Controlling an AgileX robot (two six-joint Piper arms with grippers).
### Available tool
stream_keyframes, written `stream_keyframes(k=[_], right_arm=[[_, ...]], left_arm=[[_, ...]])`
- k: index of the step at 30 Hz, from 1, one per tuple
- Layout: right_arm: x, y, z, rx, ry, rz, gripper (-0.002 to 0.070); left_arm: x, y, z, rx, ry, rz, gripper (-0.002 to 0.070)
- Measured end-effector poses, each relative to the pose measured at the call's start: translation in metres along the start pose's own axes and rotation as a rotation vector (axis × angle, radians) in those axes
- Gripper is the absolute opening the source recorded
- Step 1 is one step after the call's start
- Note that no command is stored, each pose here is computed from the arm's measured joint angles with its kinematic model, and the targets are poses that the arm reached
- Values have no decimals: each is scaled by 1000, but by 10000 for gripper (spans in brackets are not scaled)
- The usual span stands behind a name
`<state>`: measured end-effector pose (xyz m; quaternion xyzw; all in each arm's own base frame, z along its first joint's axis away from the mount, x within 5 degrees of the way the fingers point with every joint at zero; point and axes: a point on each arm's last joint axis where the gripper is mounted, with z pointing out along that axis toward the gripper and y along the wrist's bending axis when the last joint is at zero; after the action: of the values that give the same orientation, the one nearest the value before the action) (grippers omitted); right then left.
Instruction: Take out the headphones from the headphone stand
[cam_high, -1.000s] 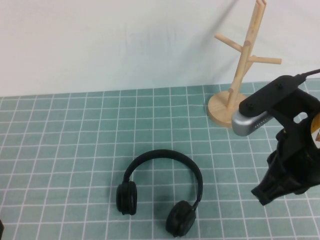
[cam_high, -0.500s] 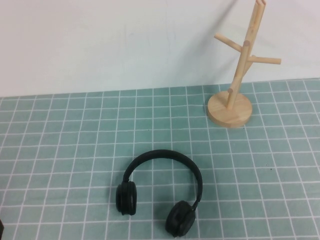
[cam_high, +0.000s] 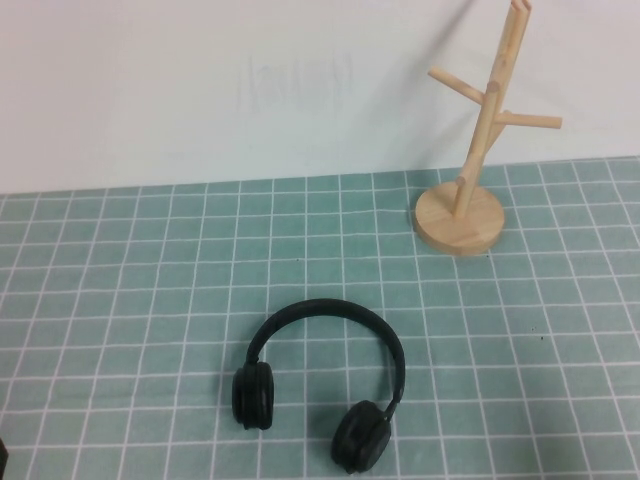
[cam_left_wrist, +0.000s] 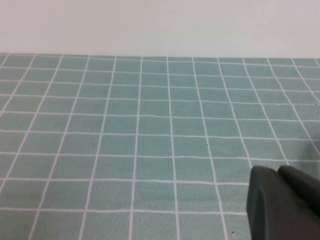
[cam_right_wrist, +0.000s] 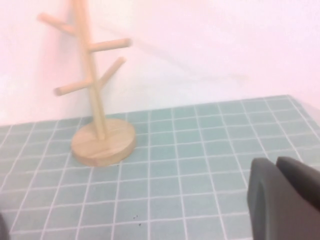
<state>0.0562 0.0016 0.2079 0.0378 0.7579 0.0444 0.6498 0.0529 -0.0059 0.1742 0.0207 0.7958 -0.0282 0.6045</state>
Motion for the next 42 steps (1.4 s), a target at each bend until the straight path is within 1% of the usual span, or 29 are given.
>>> stream_keyframes(k=[4, 7, 21, 26, 32, 42], right_arm=[[13, -3, 1, 16, -19, 21, -9], [20, -4, 3, 24, -16, -3, -9], [19, -5, 3, 40, -43, -87, -9], [22, -7, 3, 58, -8, -151, -9], [36, -10, 2, 73, 144, -133, -9], [37, -10, 2, 74, 154, -131, -9]], left_arm=[[0, 0, 0, 0, 0, 0, -3], [0, 0, 0, 0, 0, 0, -3], [0, 0, 0, 0, 0, 0, -3], [0, 0, 0, 0, 0, 0, -3], [0, 0, 0, 0, 0, 0, -3], [0, 0, 0, 0, 0, 0, -3]])
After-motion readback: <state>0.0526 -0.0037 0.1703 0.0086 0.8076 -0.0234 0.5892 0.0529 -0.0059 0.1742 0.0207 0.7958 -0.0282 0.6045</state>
